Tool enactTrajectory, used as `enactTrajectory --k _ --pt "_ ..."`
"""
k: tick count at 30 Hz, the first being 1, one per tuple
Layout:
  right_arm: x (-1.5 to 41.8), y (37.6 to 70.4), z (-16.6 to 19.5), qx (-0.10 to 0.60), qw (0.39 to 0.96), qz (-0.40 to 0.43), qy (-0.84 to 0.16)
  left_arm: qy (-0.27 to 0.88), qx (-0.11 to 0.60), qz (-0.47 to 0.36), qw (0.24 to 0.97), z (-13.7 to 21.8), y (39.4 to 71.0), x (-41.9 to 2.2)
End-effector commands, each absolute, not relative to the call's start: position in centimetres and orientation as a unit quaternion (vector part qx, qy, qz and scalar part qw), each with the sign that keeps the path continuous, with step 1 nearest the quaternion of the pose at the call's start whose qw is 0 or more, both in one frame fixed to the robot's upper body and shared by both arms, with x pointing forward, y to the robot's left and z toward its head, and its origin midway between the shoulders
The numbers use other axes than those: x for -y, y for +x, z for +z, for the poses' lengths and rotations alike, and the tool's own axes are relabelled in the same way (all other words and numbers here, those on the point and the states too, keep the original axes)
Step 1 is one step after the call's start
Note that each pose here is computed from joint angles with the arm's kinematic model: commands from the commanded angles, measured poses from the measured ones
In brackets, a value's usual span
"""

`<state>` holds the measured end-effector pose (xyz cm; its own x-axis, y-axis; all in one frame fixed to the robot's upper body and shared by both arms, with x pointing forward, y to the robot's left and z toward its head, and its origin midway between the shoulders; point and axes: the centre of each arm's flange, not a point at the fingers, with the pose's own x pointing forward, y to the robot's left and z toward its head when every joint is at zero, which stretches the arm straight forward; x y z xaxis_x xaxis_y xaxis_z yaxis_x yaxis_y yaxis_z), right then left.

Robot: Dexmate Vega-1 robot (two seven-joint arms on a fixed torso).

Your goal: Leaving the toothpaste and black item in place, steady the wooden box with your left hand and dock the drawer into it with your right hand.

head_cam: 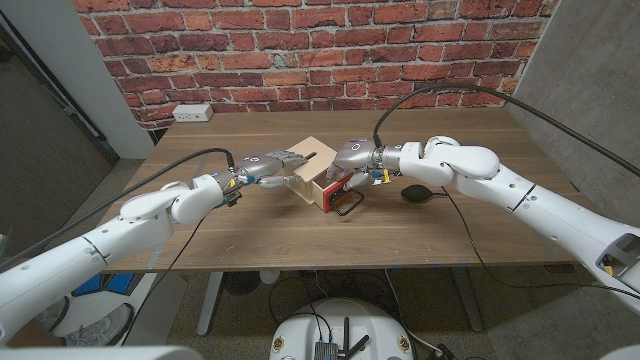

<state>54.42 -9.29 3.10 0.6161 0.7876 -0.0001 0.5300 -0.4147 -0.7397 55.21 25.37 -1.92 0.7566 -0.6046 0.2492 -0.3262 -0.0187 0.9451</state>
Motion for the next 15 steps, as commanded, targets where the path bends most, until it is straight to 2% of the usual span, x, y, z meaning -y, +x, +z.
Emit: enactTrajectory --k 1,15 --pt "9.5 54.1 3.4 0.393 0.365 0.179 -0.825 0.705 0.328 -0.111 0.618 -2.0 55.2 -25.4" --pt "10.6 53.0 4.2 0.4 0.377 0.165 -0.819 0.708 0.33 -0.11 0.615 -1.7 55.2 -25.3"
